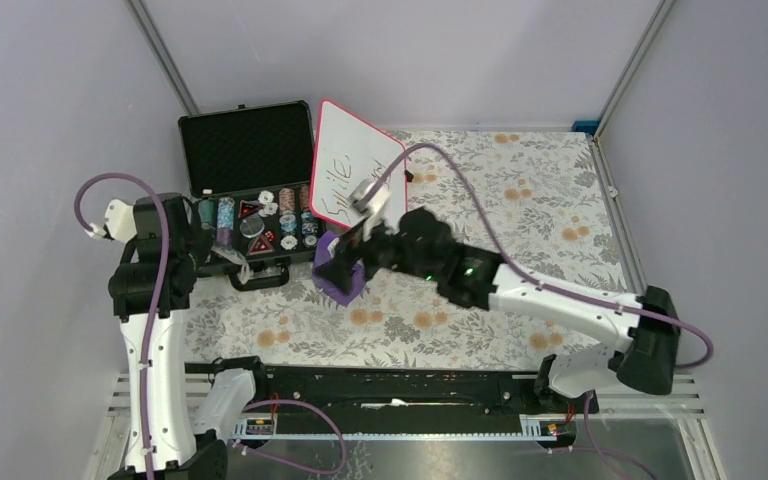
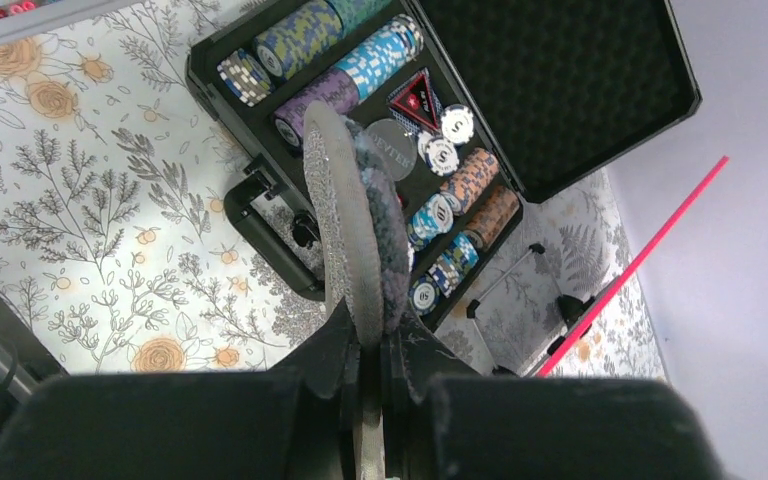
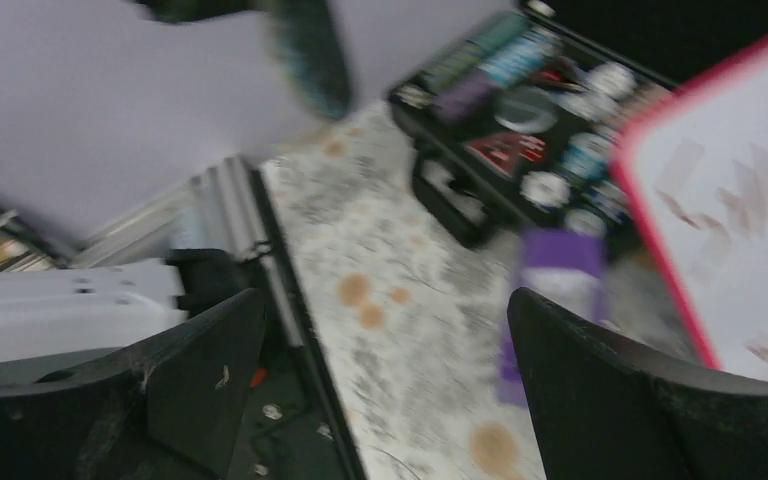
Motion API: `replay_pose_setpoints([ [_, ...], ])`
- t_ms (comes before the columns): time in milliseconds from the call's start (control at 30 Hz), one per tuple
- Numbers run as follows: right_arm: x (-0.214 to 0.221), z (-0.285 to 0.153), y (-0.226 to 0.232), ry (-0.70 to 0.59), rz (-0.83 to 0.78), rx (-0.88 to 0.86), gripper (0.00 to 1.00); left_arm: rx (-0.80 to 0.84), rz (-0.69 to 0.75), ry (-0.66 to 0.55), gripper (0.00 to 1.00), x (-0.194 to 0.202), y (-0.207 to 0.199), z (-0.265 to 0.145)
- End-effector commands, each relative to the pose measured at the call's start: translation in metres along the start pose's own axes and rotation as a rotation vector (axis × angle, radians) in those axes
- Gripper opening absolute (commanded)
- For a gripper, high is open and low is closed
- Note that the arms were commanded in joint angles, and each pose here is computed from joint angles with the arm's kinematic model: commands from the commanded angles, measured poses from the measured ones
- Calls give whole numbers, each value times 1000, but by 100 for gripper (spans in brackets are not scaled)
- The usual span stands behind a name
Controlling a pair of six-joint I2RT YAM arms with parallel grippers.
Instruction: Erase the whiteboard
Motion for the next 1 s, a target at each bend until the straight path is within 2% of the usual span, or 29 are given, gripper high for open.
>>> replay_pose_setpoints([
  [0,-37,31,77,-124,-130,-95,96,16,83,83,0,8,-4,-1],
  [133,-22,65,111,-90,-227,-52,93,43,125,169,0,18,-6,-5],
  [367,-3,115,119,-51,-331,113,83,47,165,328,0,44,3,-6],
  [633,8,136,110,-83,-290,273,70,43,183,358,0,51,12,-9],
  [867,6,146,112,-157,-268,281,66,53,180,379,0,56,13,-8],
  [967,7,149,112,-173,-265,277,59,70,176,379,0,54,9,-11],
])
Point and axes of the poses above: each gripper's point midway between its finger pads, its own z axis out along the fingers, its own y axis along the line the jaws close on, x = y × z, the point moved 6 cm from there along -z, back along the fingers, and after that the axes turned 9 degrees about -z, right-handed, at the moved point
